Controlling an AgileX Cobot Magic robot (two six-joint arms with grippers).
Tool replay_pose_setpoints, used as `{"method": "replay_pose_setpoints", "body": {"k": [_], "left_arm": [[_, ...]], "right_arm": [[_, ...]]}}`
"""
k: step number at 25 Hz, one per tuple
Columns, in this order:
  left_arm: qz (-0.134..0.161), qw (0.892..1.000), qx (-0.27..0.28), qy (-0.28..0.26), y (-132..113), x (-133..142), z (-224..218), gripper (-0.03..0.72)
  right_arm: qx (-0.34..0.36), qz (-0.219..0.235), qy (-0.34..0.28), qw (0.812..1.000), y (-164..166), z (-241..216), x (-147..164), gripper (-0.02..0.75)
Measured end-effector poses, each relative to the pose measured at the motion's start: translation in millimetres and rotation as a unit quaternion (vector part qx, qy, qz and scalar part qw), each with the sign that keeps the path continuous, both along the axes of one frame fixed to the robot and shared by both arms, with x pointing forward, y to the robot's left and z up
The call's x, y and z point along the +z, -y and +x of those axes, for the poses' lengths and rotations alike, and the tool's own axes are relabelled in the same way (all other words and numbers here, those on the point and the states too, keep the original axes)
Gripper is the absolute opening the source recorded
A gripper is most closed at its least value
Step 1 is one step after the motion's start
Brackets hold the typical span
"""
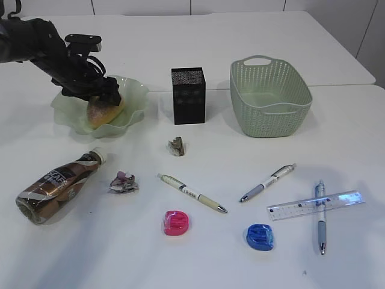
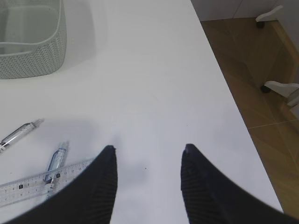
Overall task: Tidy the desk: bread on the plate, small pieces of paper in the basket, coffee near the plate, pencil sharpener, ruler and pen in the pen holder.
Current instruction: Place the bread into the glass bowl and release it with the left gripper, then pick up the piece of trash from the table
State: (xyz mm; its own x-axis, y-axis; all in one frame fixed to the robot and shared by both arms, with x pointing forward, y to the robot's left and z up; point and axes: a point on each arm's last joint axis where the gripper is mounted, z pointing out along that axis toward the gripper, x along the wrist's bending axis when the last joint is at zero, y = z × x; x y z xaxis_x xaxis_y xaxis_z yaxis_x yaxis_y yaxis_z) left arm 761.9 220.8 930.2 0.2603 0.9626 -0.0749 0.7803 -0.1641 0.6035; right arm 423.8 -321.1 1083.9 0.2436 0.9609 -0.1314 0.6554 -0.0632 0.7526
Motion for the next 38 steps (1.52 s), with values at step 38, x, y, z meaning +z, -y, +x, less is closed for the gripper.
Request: {"method": "replay_pose_setpoints", "body": {"k": [38], "left_arm": [[-0.041, 0.988, -0.088, -0.124, 25.1, 141.7, -73.6, 0.539]], "right_arm": [[-0.006, -0.002, -0.012, 1.0, 0.9, -1.8, -1.5, 0.365]]}}
